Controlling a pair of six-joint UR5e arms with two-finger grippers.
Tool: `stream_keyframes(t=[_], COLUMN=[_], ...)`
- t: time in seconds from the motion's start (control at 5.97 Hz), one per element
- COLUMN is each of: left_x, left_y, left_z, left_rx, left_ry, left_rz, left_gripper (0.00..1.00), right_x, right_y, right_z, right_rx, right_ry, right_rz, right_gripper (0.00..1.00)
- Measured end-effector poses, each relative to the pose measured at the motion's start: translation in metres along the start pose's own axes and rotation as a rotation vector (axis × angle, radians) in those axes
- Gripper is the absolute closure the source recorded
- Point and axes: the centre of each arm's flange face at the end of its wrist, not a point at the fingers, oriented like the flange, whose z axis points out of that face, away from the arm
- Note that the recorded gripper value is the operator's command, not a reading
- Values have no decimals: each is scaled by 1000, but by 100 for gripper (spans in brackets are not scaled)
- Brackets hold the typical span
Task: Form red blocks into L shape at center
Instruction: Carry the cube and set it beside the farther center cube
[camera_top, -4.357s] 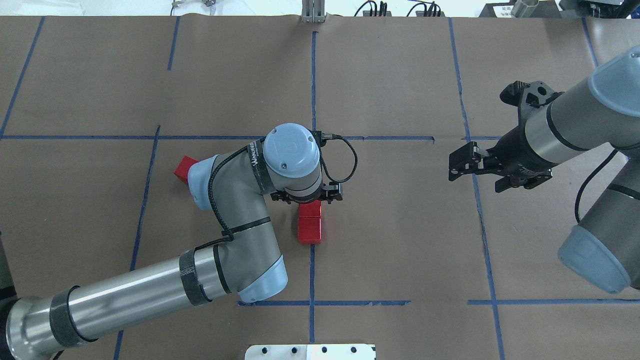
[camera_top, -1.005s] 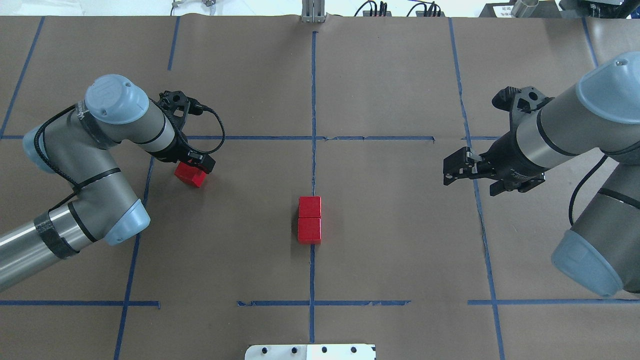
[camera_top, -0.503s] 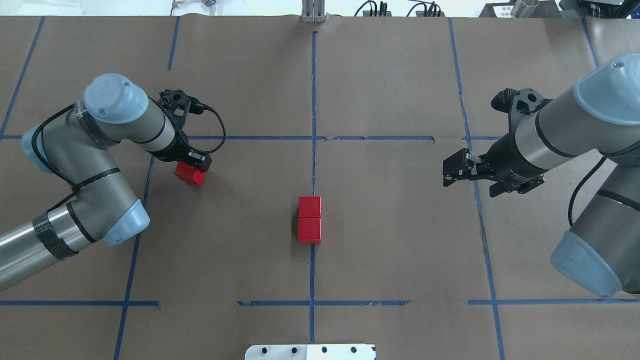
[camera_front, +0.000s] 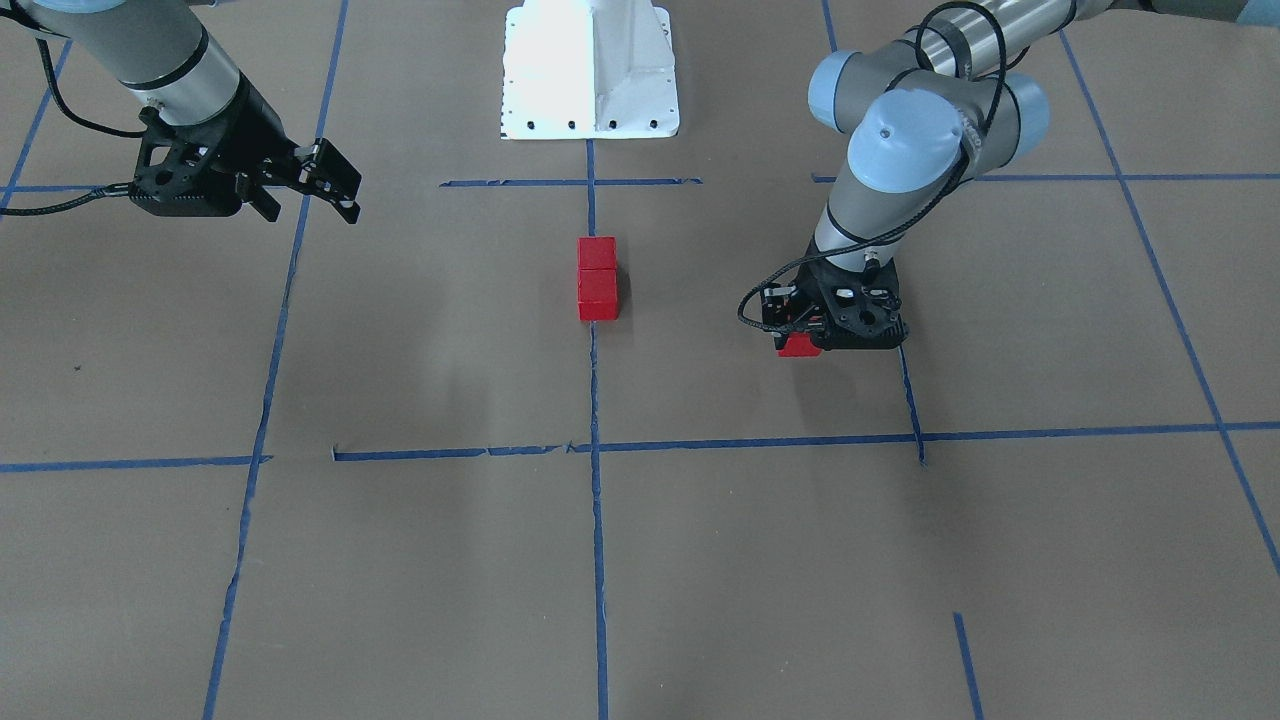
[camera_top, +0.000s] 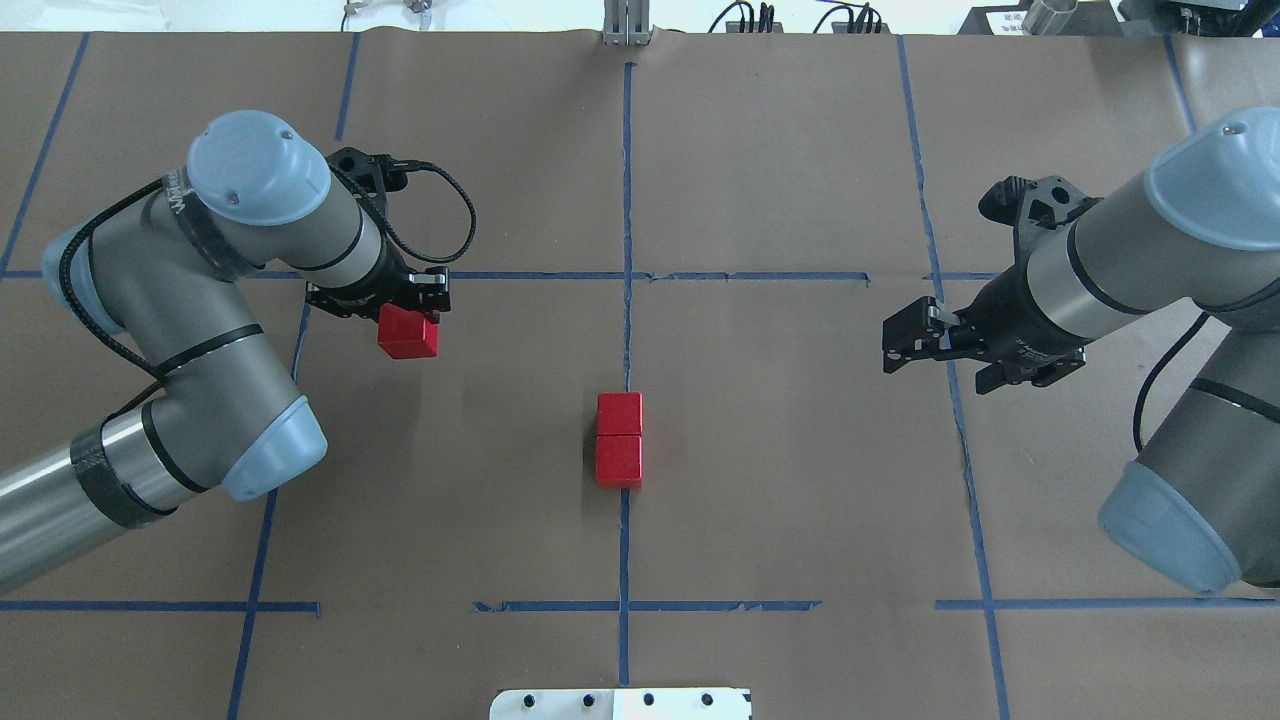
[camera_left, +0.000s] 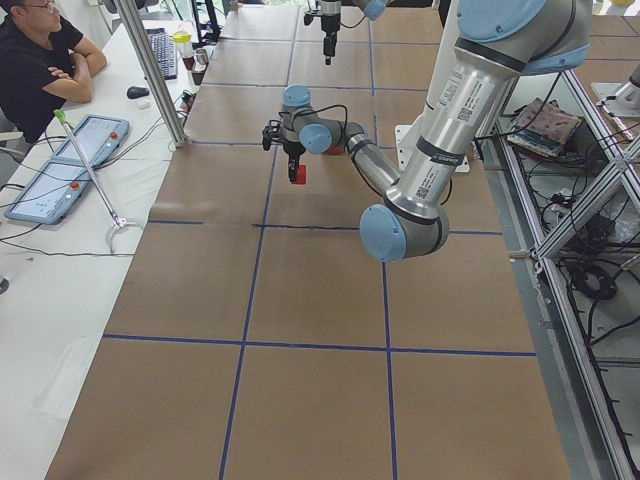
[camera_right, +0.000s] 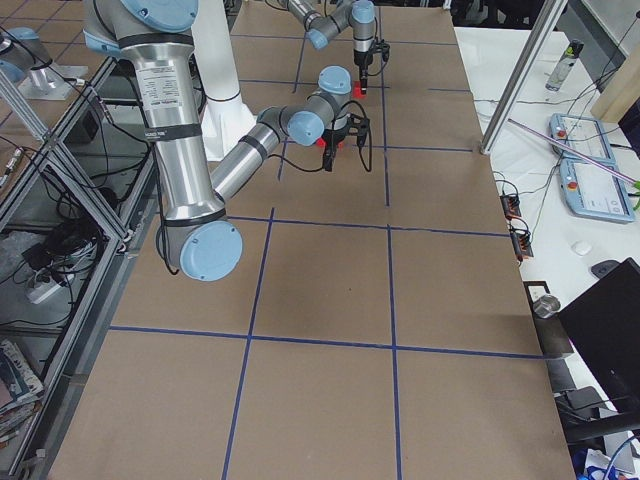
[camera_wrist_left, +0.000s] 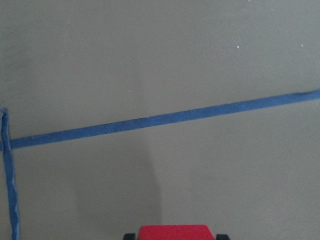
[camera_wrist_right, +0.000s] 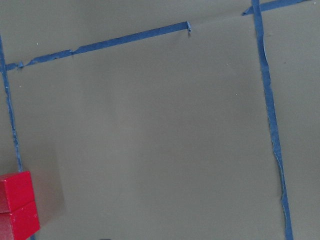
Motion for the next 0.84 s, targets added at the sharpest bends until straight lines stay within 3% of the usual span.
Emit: stream_keyframes(t=[0.34,0.84], left_x=[40,73], left_y=[57,74], left_z=[0,9], left_rx=[-12,-28], left_ry=[0,-26], left_rz=[-453,-881], left_gripper=[100,100], right_x=[3,5], right_y=[0,-1], right_z=[1,2], right_rx=[-1,1], right_ry=[5,10], right_rz=[3,6], right_gripper=[0,0])
